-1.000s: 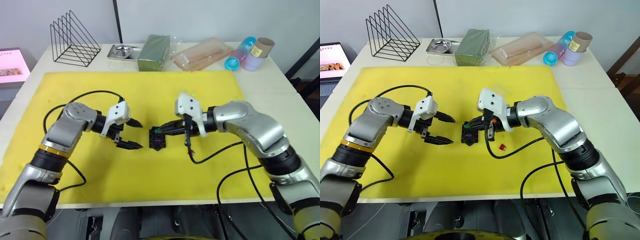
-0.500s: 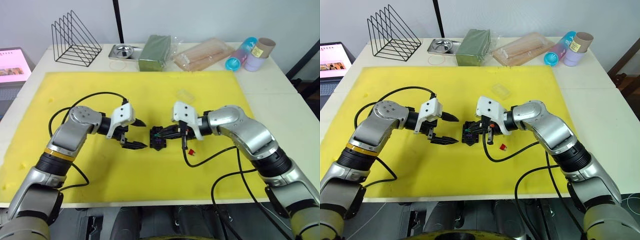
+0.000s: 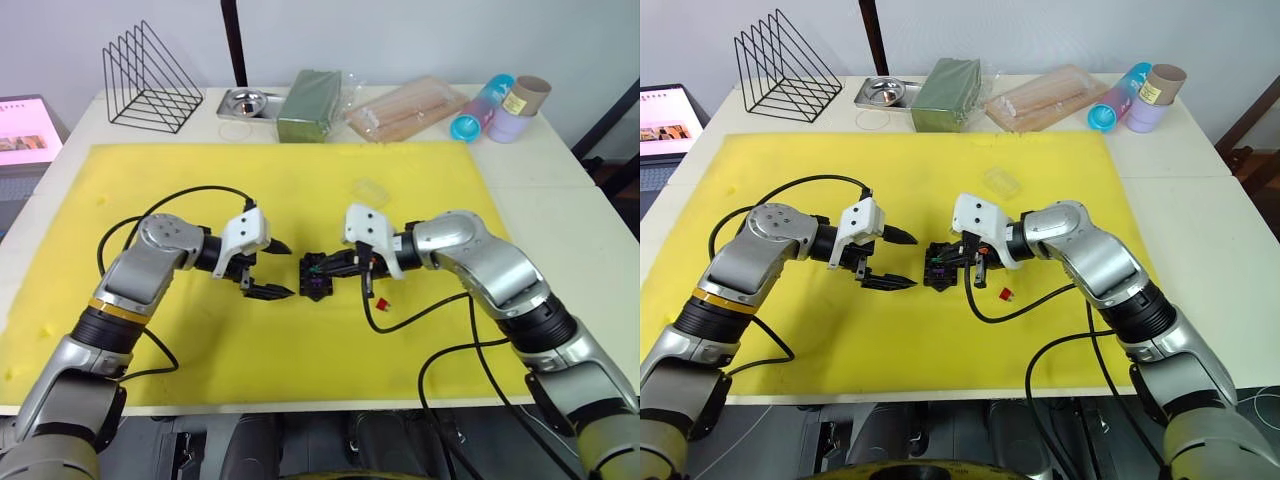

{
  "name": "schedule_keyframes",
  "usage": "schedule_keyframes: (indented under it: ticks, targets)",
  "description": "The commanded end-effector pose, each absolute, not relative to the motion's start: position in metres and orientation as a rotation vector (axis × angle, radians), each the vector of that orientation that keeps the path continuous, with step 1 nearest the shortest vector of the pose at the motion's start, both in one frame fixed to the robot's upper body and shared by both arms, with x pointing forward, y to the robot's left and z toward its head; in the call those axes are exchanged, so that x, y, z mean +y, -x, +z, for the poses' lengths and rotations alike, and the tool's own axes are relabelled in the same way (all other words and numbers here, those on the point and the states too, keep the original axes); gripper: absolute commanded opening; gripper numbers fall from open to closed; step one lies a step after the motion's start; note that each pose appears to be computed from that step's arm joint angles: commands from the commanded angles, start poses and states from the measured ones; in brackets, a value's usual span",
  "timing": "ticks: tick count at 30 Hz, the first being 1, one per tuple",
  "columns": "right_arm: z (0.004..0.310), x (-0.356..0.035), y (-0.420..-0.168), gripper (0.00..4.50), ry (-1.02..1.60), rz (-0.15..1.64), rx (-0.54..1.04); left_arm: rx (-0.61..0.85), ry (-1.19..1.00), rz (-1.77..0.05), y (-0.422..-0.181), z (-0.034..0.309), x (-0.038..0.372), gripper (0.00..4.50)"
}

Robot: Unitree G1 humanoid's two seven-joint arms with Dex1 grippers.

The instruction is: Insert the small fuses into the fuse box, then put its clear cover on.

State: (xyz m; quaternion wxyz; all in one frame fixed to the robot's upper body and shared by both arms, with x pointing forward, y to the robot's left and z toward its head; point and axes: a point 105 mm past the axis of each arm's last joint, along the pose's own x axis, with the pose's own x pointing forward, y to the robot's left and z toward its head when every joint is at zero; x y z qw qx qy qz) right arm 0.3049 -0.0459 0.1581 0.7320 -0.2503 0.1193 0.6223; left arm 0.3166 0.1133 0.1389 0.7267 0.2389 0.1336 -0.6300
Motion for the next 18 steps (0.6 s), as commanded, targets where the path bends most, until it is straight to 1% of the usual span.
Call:
schedule_keyframes:
  ticks: [1,14,18]
  targets:
    - [0.1615,-0.0455,-0.3049,0.0,0.565,1.373,0.246,0.246,-0.55,-1.384,-0.3177,0.148,0.1118,4.44]
    - [0.1631,-0.0456,-0.302,0.0,0.57,1.386,0.254,0.23,-0.553,-1.381,-0.3184,0.1499,0.109,4.44]
    - [0.1679,-0.044,-0.3025,0.0,0.561,1.382,0.236,0.226,-0.556,-1.382,-0.319,0.1504,0.1076,4.44]
